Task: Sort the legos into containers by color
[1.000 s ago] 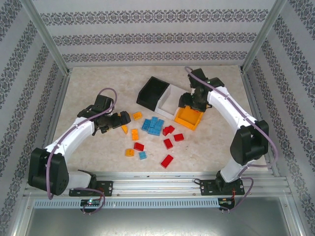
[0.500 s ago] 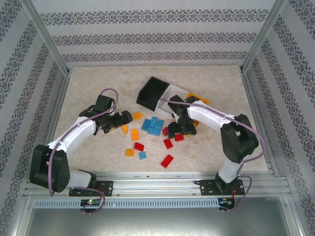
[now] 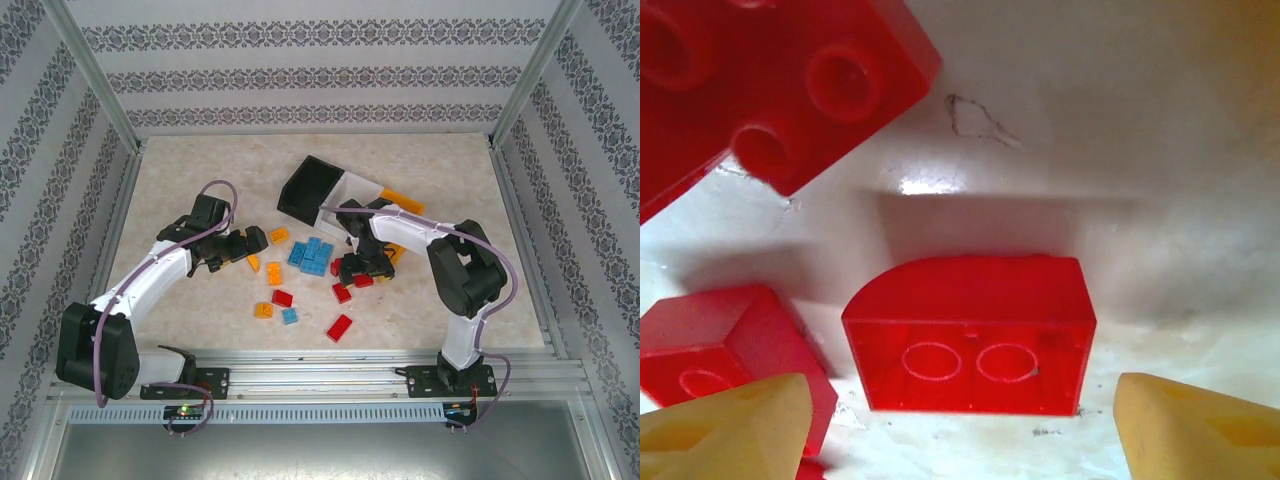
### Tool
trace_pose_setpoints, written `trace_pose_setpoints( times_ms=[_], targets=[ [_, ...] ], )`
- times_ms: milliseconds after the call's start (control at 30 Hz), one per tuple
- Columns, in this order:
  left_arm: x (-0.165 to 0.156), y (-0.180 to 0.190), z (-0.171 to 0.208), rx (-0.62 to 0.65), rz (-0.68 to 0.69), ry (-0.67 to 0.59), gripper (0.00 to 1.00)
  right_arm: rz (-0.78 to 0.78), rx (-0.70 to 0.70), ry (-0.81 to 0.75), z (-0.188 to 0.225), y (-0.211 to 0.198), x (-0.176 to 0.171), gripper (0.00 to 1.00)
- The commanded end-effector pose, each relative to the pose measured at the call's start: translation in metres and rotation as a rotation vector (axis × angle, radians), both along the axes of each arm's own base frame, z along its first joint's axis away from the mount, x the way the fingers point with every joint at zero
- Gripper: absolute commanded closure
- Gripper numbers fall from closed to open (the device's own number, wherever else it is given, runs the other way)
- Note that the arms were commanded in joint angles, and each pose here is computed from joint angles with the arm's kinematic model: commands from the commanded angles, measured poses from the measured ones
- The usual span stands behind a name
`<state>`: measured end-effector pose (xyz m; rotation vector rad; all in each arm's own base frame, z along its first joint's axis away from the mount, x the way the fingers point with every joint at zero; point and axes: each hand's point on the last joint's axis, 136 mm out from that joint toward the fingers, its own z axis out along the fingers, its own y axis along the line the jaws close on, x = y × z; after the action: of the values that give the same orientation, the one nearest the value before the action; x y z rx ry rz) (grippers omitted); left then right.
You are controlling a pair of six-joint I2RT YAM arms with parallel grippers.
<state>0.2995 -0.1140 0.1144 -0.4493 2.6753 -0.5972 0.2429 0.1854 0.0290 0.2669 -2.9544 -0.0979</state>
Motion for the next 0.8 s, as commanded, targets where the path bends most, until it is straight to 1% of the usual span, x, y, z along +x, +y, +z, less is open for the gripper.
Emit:
trace_pose_setpoints(
  times_ms=[0, 133, 200, 300, 400, 433, 633, 767],
  targets=[
    [-0.008, 0.003, -0.003, 0.025, -0.012, 0.014, 0.00, 0.021, -0.028, -0.016, -0.006, -0.001, 0.007, 0.24],
    [-0.009, 0.003, -0.003, 0.023, -0.010, 0.017, 0.00, 0.015, -0.036, -0.011, -0.012, -0.001, 0.011, 0.28],
    [-0.009, 0.003, -0.003, 0.025, -0.010, 0.019, 0.00, 0.011, -0.038, -0.005, -0.015, -0.001, 0.011, 0.32],
    [-0.008, 0.003, -0.002, 0.023, -0.006, 0.014, 0.00, 0.006, -0.041, -0.005, -0.017, -0.002, 0.011, 0.41],
    [-0.007, 0.002, -0.001, 0.016, -0.002, 0.011, 0.00, 0.002, -0.045, -0.003, -0.017, -0.004, 0.011, 0.51],
    [-0.006, 0.002, -0.001, 0.014, 0.000, 0.010, 0.00, 0.003, -0.046, -0.005, -0.016, -0.005, 0.011, 0.53],
    [-0.001, -0.002, -0.003, -0.009, 0.009, 0.013, 0.00, -0.006, -0.046, -0.012, -0.010, -0.010, 0.010, 0.57],
    [0.000, -0.003, -0.001, -0.013, 0.008, 0.006, 0.00, -0.015, -0.034, -0.020, 0.001, -0.011, 0.007, 0.58]
  ],
)
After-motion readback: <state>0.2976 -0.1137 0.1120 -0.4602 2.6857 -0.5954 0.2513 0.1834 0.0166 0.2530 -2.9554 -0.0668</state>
